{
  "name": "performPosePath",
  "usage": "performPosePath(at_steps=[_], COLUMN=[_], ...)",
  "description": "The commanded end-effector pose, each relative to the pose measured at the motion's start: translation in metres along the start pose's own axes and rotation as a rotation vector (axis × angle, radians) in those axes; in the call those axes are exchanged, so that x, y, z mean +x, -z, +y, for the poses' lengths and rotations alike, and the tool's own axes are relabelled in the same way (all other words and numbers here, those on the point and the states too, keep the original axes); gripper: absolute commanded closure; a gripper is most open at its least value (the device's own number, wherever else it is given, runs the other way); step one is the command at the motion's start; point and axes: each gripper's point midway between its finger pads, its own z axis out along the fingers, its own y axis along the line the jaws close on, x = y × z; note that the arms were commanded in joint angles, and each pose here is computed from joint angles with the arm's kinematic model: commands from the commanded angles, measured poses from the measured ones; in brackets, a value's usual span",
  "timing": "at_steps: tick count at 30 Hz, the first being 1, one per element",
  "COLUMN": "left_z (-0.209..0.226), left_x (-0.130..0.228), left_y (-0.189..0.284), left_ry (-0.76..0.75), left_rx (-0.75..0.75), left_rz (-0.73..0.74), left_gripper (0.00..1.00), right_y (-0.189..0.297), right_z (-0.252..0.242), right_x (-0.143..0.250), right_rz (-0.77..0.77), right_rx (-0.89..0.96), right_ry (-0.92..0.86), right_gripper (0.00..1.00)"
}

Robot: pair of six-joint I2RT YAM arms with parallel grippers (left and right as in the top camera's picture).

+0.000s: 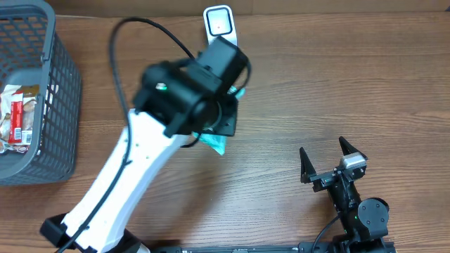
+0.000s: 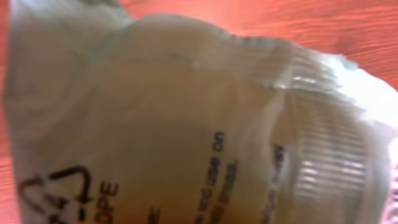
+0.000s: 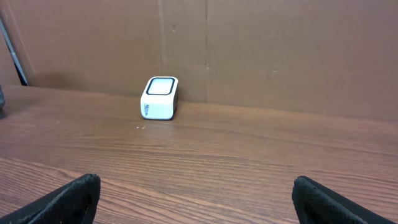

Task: Scan the item barcode
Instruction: 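Lift the packet out and carry it toward the table centre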

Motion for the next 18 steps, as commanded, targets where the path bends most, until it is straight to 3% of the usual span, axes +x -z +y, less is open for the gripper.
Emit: performPosePath(at_steps=[1,18], left_z=[-0.005,-0.024], left_x=[0.006,0.041], left_y=[-0.018,-0.143], left_ry=[0.115,0.274], left_rx=[-0.039,-0.039], left_rz=[-0.001,0.077], left_gripper=[0.65,0.64], right_y=[0.0,0.0], right_z=[-0.002,-0.002], right_x=[0.002,0.002], right_rz=[-0.003,-0.003], right_rx=[0.013,0.013], right_ry=[0.005,0.005], right_gripper=[0.0,0.0])
